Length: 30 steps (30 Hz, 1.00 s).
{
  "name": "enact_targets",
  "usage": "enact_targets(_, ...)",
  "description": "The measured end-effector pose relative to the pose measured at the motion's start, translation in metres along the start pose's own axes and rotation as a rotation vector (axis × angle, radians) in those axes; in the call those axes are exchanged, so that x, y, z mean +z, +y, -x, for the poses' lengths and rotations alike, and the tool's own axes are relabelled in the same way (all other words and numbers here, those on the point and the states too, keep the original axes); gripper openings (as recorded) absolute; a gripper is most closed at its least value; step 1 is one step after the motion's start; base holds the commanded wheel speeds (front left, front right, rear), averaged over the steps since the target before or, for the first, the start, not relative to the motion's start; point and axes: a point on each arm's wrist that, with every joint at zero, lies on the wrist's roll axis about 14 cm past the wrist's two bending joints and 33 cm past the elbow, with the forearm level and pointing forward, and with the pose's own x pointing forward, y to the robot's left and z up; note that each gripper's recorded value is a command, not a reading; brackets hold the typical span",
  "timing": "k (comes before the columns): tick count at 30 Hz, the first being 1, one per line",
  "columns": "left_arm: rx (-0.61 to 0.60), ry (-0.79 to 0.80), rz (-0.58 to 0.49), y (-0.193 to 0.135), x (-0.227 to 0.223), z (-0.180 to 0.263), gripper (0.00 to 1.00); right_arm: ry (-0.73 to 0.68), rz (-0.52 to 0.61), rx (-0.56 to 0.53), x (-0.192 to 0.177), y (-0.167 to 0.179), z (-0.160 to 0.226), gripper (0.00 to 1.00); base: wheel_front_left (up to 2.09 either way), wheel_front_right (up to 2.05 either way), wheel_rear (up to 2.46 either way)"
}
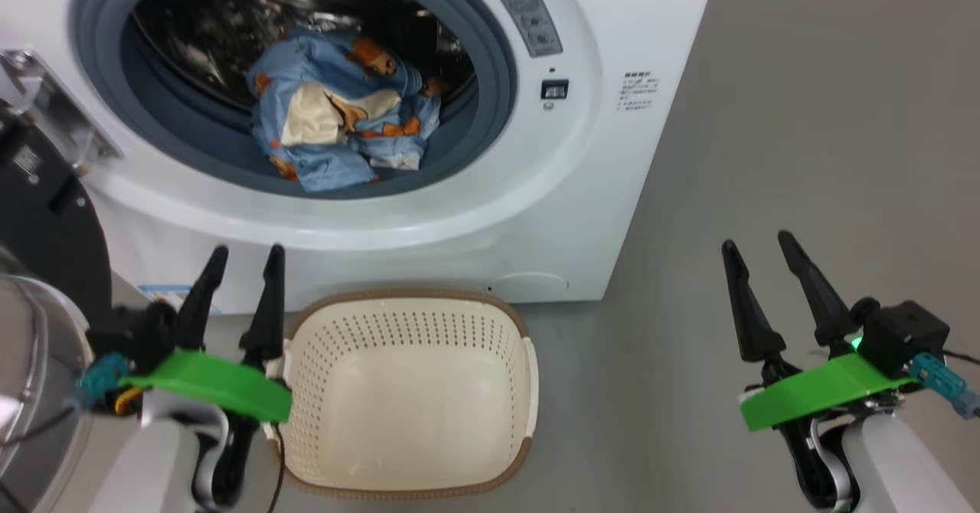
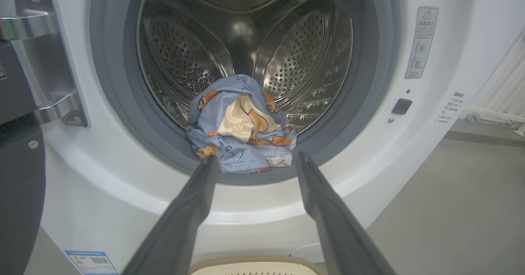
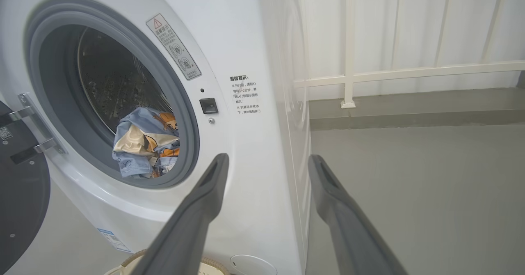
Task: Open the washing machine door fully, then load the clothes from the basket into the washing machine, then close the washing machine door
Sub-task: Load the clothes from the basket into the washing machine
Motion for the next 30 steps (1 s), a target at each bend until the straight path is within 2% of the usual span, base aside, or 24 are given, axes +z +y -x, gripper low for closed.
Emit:
enact_targets(13,-0.028,0.145,-0.034,0.009,-0.032,-0.077,1.00,0.052,0.005,-0.002,-0.035,-0.006,-0.037,1.00,0.00,0.00,0.00)
enact_targets(30,0.007,0.337,-0.023,0.031,-0.082,-0.142,1.00,0.121,0.004,-0.059,-0.075,-0.030,-0.048,1.00,0.00,0.00,0.00)
